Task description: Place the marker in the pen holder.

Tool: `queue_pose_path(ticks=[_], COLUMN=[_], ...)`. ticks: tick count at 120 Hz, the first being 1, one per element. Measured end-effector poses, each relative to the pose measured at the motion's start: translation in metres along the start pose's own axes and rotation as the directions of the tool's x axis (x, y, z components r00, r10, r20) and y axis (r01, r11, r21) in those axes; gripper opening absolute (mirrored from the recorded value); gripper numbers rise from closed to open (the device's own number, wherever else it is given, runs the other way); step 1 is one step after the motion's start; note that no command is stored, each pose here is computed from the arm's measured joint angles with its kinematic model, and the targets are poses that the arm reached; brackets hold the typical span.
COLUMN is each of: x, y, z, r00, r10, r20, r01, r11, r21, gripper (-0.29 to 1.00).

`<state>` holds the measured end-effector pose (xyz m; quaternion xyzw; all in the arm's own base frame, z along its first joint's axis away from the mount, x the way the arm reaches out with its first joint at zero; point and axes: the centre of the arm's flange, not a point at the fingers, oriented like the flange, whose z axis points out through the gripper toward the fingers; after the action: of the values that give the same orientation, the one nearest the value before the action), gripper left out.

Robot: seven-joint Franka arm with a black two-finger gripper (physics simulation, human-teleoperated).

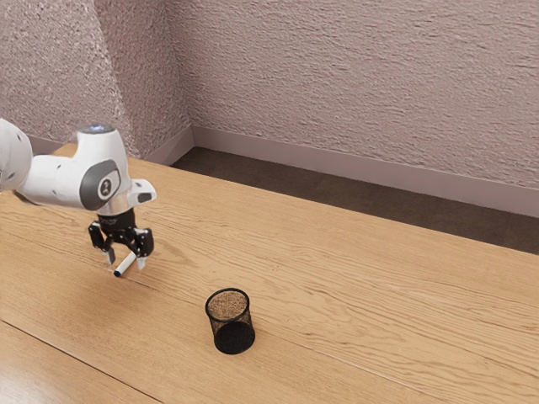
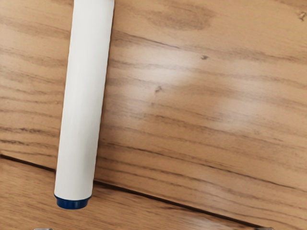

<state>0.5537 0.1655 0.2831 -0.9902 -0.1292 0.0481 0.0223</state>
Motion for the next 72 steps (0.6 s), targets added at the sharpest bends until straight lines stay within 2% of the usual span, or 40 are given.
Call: queue_pose_path(ticks=[21, 72], x=[0.007, 0.015], y=[-0.017, -0.027], z=[0.017, 0.029], r00=[1.000, 0.999], r10=[0.005, 0.042], r20=[-0.006, -0.024], r01=[-0.005, -0.042], r11=[1.000, 0.999], r21=[0.009, 0.010], gripper=[0.41, 0.18])
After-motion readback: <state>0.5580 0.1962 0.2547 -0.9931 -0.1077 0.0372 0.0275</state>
